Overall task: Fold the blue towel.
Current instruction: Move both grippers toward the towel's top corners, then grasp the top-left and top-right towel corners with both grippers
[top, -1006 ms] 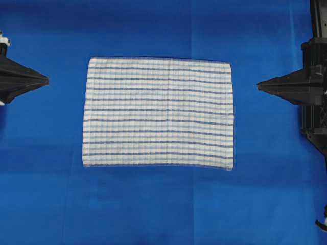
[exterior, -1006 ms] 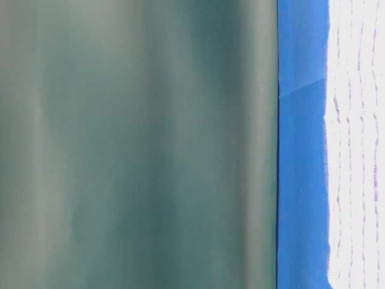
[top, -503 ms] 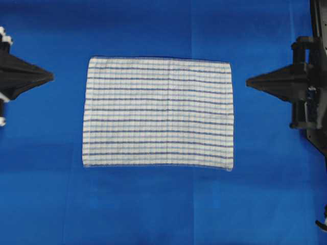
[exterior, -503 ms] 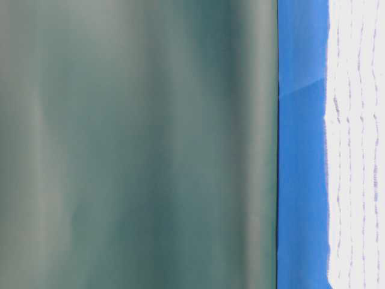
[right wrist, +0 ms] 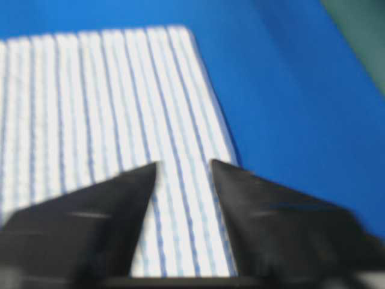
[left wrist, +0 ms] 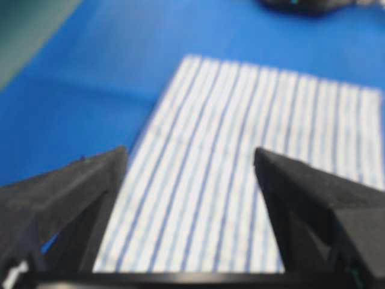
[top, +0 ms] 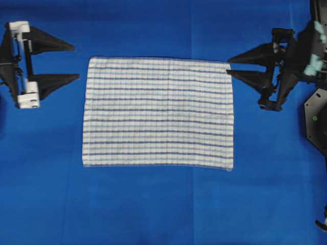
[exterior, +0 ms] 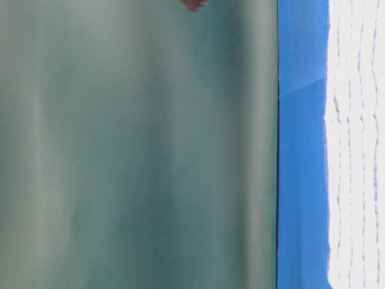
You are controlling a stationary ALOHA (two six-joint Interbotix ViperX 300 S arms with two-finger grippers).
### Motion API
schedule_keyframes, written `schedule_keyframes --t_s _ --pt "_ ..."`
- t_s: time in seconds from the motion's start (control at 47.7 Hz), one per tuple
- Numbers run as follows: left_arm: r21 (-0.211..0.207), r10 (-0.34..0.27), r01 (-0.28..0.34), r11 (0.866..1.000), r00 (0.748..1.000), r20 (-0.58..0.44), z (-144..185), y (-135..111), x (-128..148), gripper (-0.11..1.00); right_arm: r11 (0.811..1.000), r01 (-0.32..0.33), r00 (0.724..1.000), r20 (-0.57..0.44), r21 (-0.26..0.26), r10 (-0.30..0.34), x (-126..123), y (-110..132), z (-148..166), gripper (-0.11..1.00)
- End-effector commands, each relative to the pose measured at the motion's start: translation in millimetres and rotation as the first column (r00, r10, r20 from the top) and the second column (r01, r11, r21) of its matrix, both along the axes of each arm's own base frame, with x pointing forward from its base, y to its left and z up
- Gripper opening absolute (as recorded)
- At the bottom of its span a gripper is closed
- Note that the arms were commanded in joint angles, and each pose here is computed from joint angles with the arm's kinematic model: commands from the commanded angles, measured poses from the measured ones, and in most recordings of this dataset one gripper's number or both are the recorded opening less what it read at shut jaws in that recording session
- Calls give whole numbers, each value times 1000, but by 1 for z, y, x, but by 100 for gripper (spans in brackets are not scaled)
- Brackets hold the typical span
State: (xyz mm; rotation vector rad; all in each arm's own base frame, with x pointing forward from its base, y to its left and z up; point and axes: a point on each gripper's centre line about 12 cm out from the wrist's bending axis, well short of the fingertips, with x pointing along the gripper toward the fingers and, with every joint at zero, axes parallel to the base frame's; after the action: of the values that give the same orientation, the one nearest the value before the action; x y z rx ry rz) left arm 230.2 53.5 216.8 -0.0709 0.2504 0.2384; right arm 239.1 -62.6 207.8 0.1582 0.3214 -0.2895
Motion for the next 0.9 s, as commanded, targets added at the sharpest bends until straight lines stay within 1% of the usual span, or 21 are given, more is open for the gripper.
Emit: schedule_keyframes --t_s 0.0,0.105,0.231,0.398,0.524,0.629,0.755,0.88 --pt "-15 34 -35 999 999 -36 -9 9 7 82 1000 25 1000 -12 15 -25 7 -6 -4 90" --pt "-51 84 -89 995 991 -105 -29 22 12 77 997 65 997 -48 39 -63 9 -14 -20 86" --pt "-87 132 -150 985 974 -182 -53 37 18 77 993 100 991 -90 55 -95 12 -21 -36 86" --pt "-99 153 -182 978 957 -245 -77 48 26 77 985 156 974 -179 78 -140 11 -34 -63 86" --pt "-104 161 -197 975 946 -280 -93 53 32 77 978 190 960 -223 88 -167 12 -41 -81 86" --pt "-110 168 -211 971 935 -312 -105 57 33 77 974 207 953 -243 91 -180 13 -43 -91 86" --pt "-116 195 -249 962 916 -351 -122 66 29 77 966 239 941 -269 100 -205 9 -48 -102 86" --pt "-119 211 -271 955 905 -368 -132 71 27 77 960 260 932 -286 105 -221 6 -50 -110 86"
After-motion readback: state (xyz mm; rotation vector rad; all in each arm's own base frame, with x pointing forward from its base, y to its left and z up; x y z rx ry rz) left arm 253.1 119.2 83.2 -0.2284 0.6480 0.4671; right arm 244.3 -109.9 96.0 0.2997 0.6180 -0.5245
